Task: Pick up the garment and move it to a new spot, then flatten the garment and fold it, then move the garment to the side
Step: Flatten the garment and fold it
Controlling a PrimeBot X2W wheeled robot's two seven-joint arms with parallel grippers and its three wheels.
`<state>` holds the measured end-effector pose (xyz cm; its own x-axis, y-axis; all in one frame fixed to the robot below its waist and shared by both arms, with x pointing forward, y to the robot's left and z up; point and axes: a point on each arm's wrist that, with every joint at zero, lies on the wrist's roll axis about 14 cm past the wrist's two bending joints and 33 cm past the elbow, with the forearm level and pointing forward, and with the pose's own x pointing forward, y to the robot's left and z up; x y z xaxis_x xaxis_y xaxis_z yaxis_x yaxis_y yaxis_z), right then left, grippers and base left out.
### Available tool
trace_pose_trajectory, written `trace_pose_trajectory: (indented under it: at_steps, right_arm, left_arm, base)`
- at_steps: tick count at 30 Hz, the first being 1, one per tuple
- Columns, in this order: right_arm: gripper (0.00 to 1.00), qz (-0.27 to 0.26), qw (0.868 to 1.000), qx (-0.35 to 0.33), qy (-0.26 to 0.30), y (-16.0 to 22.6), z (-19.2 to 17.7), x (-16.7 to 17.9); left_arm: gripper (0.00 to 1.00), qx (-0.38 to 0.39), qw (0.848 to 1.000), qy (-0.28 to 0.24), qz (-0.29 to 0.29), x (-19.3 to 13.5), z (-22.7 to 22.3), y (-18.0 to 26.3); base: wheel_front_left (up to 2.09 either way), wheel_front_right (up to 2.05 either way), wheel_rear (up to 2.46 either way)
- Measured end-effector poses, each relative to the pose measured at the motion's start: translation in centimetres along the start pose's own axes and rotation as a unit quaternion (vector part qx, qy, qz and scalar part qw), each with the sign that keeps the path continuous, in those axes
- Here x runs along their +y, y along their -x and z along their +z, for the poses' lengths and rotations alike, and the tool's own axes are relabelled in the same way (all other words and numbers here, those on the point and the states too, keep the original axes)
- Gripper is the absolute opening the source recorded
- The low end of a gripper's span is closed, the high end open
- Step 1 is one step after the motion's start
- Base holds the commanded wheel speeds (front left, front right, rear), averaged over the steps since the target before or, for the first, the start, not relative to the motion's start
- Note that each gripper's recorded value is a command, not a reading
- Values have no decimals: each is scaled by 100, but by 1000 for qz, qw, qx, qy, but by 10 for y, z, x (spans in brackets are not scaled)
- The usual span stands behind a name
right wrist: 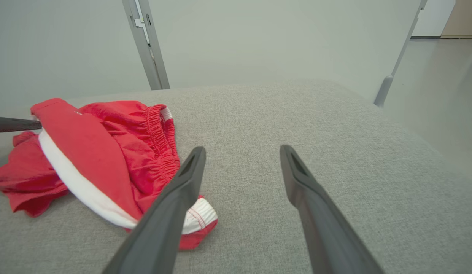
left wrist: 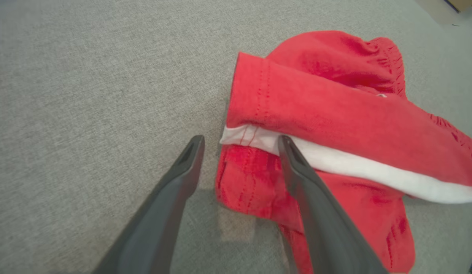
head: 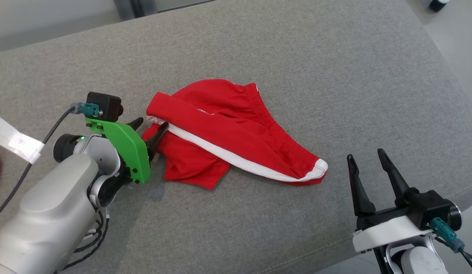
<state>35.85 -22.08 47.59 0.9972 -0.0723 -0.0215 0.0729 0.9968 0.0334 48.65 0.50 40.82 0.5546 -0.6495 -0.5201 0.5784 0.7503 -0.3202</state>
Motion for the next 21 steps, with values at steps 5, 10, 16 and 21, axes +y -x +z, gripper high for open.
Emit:
trace_pose_trajectory:
  at_steps: [5, 10, 16, 21]
  right_arm:
    - [100, 8, 1000, 3, 1, -1, -2, 5]
    - [100, 13, 1000, 2, 3, 0, -1, 6]
    - [100, 12, 1000, -1, 5, 1, 1, 5]
    - [100, 12, 1000, -1, 4, 2, 1, 5]
  left_arm:
    - [100, 0, 1000, 14, -11, -6, 1, -4]
    - [100, -5, 1000, 24, -20, -12, 6, -6]
    - [48, -4, 999, 22, -24, -17, 7, -7]
    - [0, -5, 999, 19, -28, -19, 7, -7]
  base:
    - [0, 0, 0]
    - [0, 0, 0]
    - [0, 0, 0]
    - [0, 0, 0]
